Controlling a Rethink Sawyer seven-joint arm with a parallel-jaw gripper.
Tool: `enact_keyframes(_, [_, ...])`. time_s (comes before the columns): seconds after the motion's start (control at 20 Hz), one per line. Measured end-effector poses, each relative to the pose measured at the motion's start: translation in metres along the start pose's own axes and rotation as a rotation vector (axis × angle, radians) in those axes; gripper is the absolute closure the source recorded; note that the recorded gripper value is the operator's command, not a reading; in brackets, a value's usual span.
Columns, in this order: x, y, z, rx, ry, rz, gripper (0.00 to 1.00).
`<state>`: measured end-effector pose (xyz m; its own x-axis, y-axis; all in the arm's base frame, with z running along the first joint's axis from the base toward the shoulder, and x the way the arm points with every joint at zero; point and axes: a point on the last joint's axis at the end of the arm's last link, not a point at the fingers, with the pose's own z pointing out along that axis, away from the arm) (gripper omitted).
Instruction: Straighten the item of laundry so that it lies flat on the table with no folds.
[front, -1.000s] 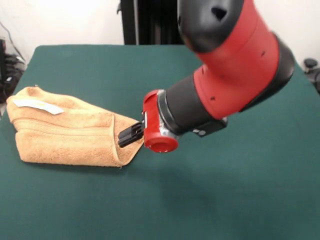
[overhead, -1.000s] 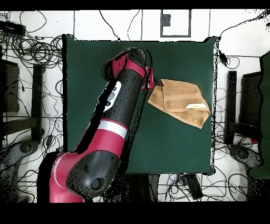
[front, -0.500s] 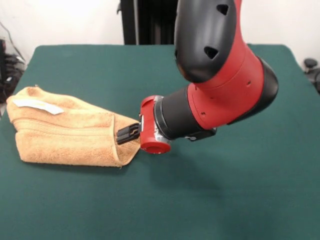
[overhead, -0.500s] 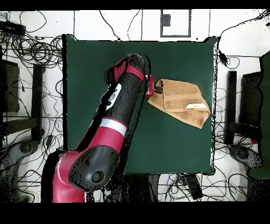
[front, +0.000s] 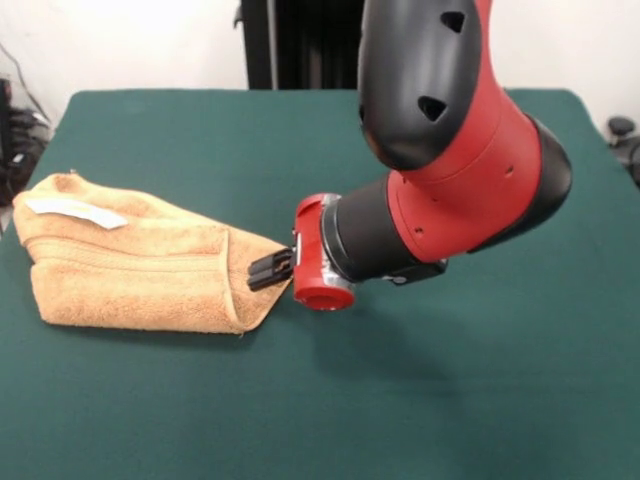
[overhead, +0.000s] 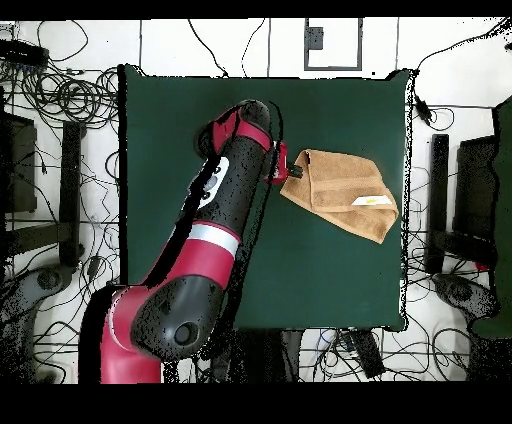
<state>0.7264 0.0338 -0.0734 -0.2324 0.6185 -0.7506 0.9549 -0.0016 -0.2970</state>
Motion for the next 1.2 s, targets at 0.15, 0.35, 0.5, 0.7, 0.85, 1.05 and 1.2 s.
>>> enact_keyframes(0.15, [0.009,0.004,-0.001,-0.007,0.003,-0.007,1.0])
enact_keyframes(0.35, [0.022,0.005,0.0,-0.002,0.004,-0.02,1.0])
enact_keyframes(0.5, [0.024,0.006,0.001,0.009,-0.018,-0.028,1.0])
enact_keyframes(0.7, [0.025,0.002,0.002,0.055,-0.055,-0.038,1.0])
enact_keyframes(0.85, [0.023,-0.002,0.002,0.092,-0.068,-0.038,1.0])
enact_keyframes(1.05, [0.018,-0.006,-0.001,0.131,-0.086,-0.034,1.0])
enact_keyframes(1.2, [0.016,-0.006,-0.004,0.146,-0.095,-0.032,1.0])
